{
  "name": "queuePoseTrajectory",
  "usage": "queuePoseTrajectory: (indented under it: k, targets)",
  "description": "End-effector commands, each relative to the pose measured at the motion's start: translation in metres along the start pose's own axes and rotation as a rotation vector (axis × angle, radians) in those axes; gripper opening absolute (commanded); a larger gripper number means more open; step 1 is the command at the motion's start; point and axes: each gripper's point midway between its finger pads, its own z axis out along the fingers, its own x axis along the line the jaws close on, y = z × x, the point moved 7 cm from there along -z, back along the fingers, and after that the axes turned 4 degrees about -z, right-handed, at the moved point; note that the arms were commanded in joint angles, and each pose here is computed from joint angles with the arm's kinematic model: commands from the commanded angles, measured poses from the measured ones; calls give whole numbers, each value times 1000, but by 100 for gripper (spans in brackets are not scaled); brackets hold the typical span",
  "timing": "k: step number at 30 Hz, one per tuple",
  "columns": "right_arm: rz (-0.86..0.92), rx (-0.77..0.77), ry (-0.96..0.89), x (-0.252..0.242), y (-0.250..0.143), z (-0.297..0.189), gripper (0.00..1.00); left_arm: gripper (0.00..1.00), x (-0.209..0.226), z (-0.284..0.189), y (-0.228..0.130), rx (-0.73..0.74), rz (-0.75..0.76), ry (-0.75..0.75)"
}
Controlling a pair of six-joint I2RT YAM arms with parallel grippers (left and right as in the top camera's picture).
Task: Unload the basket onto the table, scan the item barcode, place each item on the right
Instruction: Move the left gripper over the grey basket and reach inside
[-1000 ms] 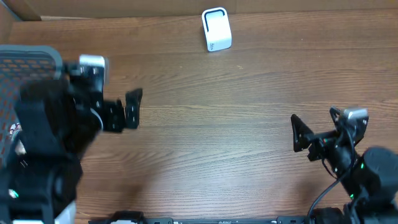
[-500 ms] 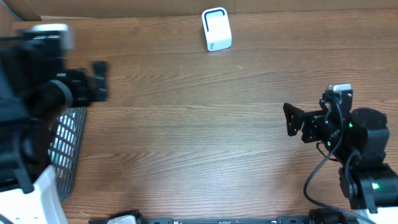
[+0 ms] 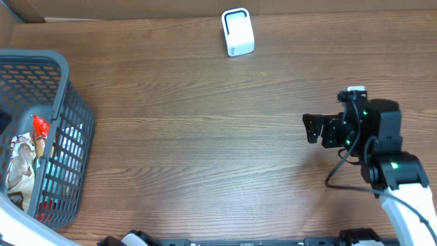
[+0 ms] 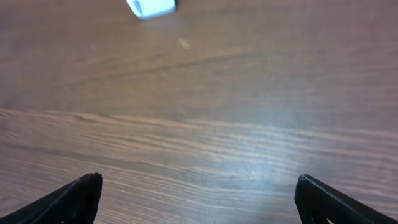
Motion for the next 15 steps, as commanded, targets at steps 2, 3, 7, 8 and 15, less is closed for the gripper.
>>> queuePoseTrajectory:
  k: [2,3,7,8,15]
  targets:
    - [9,48,17,-1,1,16,100,91,23,38,-9,94,-126,40]
    - [14,67,16,-2,-1,21,100,91,25,45,-11,103,-128,45]
    - [33,141,12,-7,-10,39,100,91,37,74,-24,143,-127,104]
    - [38,156,11,-8,-13,42,100,92,40,82,-27,150,-127,113]
    - [60,241,6,-14,-25,61,100,94,49,130,-44,171,58,81]
